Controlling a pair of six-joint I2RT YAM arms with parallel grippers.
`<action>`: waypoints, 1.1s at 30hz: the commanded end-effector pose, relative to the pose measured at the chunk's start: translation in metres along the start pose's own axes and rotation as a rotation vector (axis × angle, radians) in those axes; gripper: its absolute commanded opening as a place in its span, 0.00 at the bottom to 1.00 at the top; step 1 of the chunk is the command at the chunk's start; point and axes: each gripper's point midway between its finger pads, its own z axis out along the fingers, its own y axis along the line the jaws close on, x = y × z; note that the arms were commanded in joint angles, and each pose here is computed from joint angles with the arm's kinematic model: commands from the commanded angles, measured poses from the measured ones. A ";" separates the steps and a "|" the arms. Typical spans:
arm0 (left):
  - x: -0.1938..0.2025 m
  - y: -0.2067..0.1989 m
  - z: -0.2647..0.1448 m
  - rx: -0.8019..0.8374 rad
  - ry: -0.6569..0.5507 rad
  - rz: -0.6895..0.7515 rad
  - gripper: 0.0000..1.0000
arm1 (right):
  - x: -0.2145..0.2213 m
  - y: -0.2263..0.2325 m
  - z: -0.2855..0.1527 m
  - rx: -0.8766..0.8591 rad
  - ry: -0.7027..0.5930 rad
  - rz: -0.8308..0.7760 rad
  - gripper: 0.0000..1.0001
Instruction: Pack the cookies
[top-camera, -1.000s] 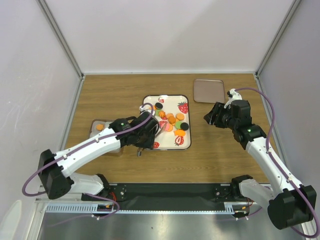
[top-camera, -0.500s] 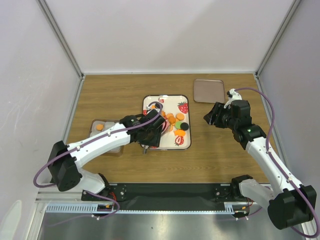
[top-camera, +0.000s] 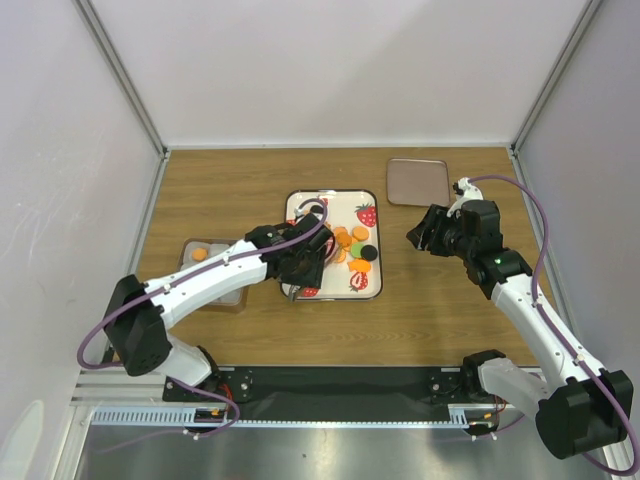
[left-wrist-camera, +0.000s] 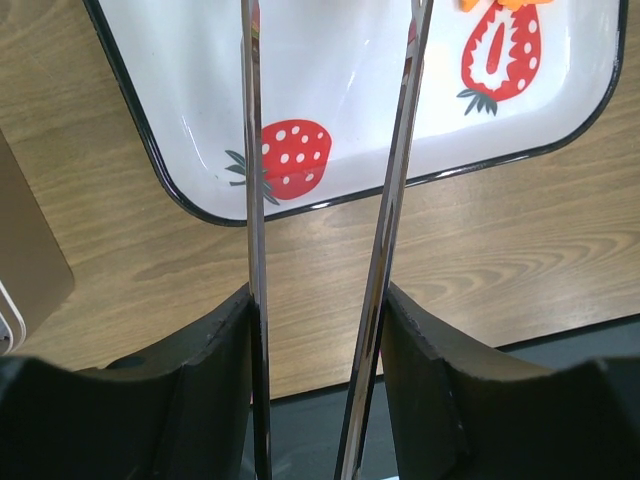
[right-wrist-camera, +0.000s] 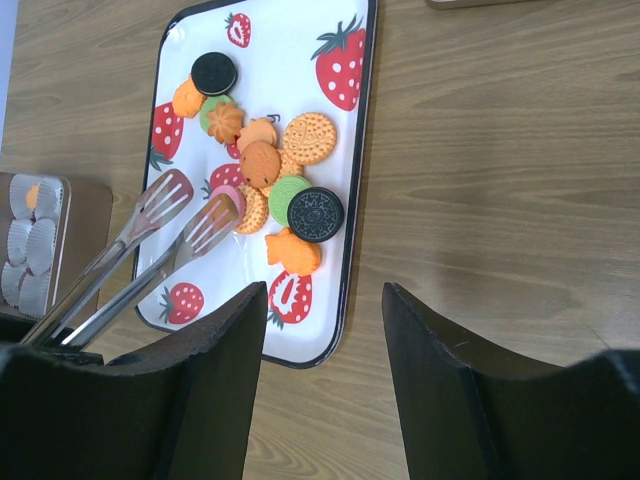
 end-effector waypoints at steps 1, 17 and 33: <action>-0.020 -0.011 -0.003 0.044 -0.047 -0.006 0.54 | -0.007 0.002 0.000 -0.007 -0.026 -0.030 0.56; -0.019 -0.009 0.011 0.050 -0.023 -0.021 0.52 | -0.006 0.003 0.000 -0.011 -0.024 -0.031 0.55; -0.013 0.000 0.015 0.047 -0.010 -0.044 0.51 | -0.007 0.004 0.000 -0.012 -0.027 -0.030 0.56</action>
